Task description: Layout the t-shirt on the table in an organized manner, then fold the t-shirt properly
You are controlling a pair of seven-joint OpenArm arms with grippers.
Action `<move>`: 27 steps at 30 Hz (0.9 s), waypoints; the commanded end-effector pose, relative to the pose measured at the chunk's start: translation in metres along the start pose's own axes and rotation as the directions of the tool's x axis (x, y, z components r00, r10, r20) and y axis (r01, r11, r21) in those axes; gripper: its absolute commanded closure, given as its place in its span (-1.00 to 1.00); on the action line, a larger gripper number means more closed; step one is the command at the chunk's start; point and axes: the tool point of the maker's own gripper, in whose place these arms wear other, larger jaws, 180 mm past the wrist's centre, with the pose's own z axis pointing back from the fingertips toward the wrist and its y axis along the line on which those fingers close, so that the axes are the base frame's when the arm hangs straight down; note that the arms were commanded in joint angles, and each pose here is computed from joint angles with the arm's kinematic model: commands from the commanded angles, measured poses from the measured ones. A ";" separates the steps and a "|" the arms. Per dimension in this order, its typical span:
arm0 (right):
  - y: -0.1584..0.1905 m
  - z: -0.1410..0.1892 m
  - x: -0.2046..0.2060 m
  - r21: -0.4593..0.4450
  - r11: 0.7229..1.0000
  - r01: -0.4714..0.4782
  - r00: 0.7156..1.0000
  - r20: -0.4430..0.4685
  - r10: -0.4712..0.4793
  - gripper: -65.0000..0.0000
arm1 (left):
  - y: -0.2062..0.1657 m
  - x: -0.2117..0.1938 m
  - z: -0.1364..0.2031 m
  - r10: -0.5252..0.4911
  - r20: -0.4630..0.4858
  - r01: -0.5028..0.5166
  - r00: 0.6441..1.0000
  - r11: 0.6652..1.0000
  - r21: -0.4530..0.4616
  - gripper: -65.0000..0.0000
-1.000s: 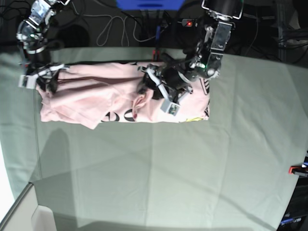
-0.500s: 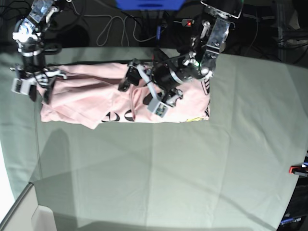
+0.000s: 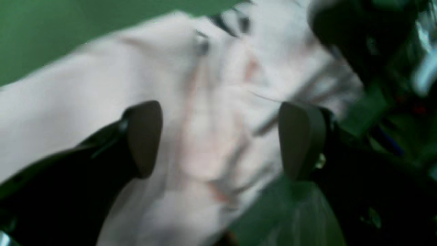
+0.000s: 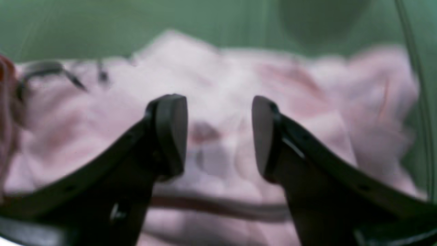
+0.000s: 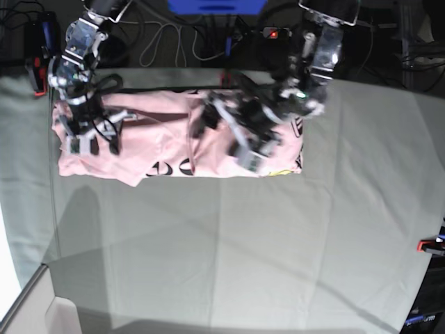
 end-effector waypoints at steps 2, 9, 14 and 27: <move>-0.017 0.005 0.004 -0.033 0.999 0.013 0.999 0.031 -0.012 0.06 | 0.016 0.017 0.008 0.017 0.061 -0.019 0.998 0.999 0.036 -0.58; -0.043 0.021 -0.028 -0.087 0.996 0.037 0.998 -0.039 -0.040 0.06 | 0.080 0.029 0.038 0.080 0.136 -0.105 0.988 0.976 0.191 -0.58; -0.044 0.030 -0.042 -0.092 0.995 0.031 0.997 -0.072 -0.038 0.18 | 0.110 0.034 0.057 0.115 0.187 -0.162 0.976 0.951 0.264 -0.58; -0.036 0.049 -0.072 -0.090 0.995 0.046 0.989 -0.135 -0.058 0.26 | 0.165 0.050 0.095 0.136 0.287 -0.244 0.948 0.891 0.382 -0.59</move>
